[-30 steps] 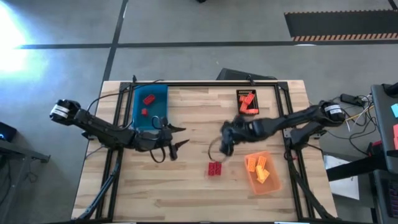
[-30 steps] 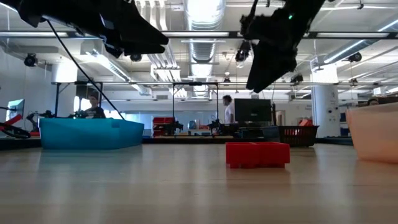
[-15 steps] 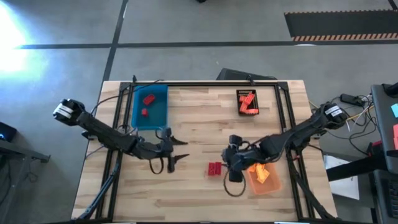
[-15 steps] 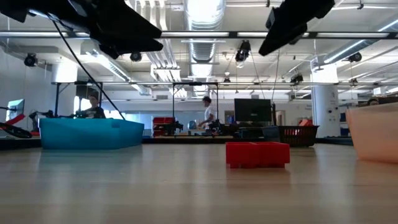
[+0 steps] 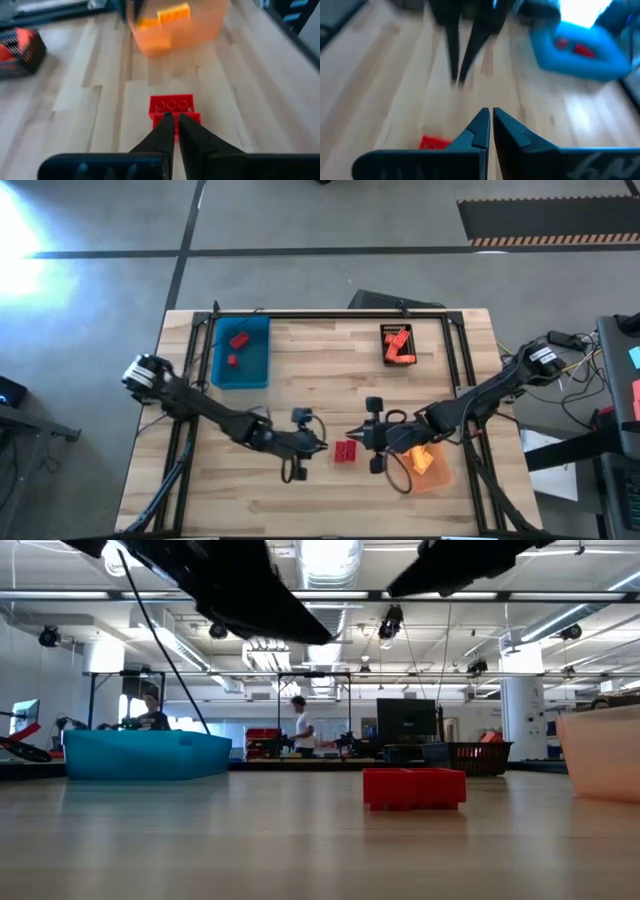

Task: Sort & place blocks by color
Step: Put the red game piece into the blue bin

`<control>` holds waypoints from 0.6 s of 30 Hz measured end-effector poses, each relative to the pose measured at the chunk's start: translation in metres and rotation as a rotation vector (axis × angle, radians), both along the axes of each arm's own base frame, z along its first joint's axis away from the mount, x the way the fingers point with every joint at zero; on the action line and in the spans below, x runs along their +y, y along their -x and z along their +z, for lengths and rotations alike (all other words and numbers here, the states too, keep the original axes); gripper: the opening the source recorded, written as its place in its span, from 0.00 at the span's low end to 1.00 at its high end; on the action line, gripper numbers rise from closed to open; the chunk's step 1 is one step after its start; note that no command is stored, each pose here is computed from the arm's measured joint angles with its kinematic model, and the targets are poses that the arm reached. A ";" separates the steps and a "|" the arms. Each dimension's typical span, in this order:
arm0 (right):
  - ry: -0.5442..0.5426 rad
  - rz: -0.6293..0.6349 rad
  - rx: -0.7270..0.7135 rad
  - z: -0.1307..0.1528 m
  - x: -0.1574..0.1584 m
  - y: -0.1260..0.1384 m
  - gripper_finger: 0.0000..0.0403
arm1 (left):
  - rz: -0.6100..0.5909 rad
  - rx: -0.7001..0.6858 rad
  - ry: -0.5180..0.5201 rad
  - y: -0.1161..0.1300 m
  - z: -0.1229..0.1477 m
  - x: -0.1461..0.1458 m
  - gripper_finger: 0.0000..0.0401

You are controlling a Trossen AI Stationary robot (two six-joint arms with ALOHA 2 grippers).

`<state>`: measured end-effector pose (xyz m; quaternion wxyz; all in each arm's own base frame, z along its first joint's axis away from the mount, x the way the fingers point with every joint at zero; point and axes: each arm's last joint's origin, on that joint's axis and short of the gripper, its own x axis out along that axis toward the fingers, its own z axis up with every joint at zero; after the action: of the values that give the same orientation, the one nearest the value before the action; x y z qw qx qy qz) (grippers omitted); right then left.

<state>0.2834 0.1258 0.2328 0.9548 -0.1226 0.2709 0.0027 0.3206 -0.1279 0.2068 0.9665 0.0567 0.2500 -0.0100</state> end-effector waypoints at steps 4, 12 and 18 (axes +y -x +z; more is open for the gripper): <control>-0.003 0.036 -0.131 0.002 -0.004 0.008 0.03 | 0.008 0.049 -0.017 -0.022 -0.022 -0.008 0.01; -0.089 0.046 -0.246 -0.004 -0.012 0.025 0.03 | 0.034 0.054 -0.027 -0.059 -0.055 -0.017 0.00; -0.130 0.060 -0.238 -0.008 -0.012 0.028 0.03 | 0.073 0.109 -0.033 -0.068 -0.082 -0.013 0.00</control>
<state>0.2555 0.1138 0.2251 0.9856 -0.0682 0.1510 0.0342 0.3882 -0.1412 0.1252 0.9501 0.0626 0.3044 0.0263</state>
